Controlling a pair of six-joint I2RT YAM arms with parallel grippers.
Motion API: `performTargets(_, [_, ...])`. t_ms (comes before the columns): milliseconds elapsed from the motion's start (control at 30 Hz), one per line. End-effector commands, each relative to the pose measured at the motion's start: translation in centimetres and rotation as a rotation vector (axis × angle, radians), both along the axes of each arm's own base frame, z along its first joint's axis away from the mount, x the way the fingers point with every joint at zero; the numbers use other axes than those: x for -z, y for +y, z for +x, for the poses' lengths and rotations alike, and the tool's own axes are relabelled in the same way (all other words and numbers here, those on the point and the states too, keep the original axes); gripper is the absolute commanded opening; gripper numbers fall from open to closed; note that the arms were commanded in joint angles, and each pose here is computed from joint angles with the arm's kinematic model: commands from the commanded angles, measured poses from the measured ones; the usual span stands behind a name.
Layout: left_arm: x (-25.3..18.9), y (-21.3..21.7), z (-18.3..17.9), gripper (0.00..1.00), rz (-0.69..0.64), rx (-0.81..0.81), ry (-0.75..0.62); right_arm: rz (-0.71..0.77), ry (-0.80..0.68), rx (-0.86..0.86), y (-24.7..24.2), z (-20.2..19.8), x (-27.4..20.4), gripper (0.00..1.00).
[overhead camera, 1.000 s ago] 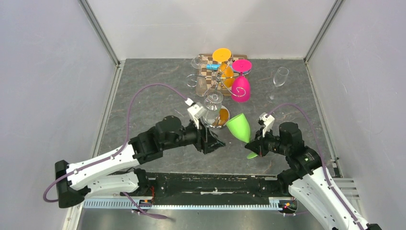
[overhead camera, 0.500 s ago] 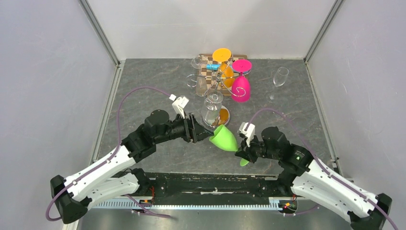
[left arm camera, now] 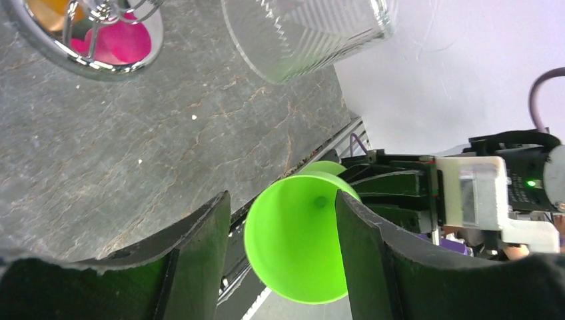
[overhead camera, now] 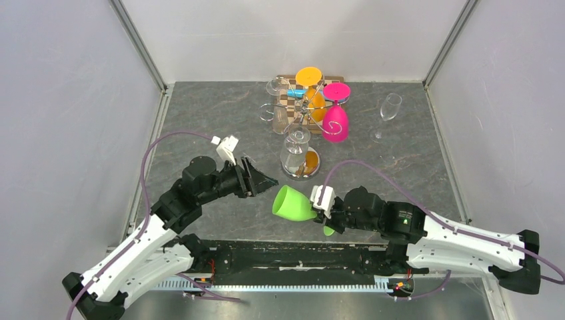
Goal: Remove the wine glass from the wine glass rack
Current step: Place the wine glass at the center of the board.
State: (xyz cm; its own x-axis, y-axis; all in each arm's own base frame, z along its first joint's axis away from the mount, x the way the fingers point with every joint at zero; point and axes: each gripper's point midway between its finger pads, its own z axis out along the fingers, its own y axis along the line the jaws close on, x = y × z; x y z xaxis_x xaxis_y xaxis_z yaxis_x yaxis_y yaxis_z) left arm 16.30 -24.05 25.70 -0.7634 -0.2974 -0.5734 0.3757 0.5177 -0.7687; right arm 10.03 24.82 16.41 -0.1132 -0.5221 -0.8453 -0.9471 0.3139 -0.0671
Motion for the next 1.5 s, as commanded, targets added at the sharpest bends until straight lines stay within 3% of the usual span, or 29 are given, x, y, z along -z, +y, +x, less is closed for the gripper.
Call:
performTargets(0, [0.9,0.8,-0.9,0.64,-0.016,-0.005,0.071,0.045,-0.155,0.016,0.9,1.5,-3.7,0.0])
performTargets(633, [2.4,-0.5,-3.5,0.63,-0.103,0.135,0.133,0.072,-0.347,-0.058,2.8,2.2,-8.7,0.0])
performTargets(1167, [1.9,-0.2,-4.1,0.26,-0.093,0.154,0.125,0.032,-0.365,-0.023,2.5,2.8,-8.4,0.0])
performTargets(1233, [1.8,-0.2,-4.1,0.18,-0.098,0.158,0.124,0.033,-0.363,-0.022,2.5,2.7,-8.3,0.0])
performTargets(1300, [1.7,-0.3,-4.2,0.04,-0.102,0.163,0.123,0.032,-0.362,-0.021,2.6,2.7,-8.3,0.0])
performTargets(1467, [1.4,-0.3,-4.2,0.02,-0.106,0.167,0.118,0.024,-0.359,-0.01,2.5,2.8,-8.2,0.01])
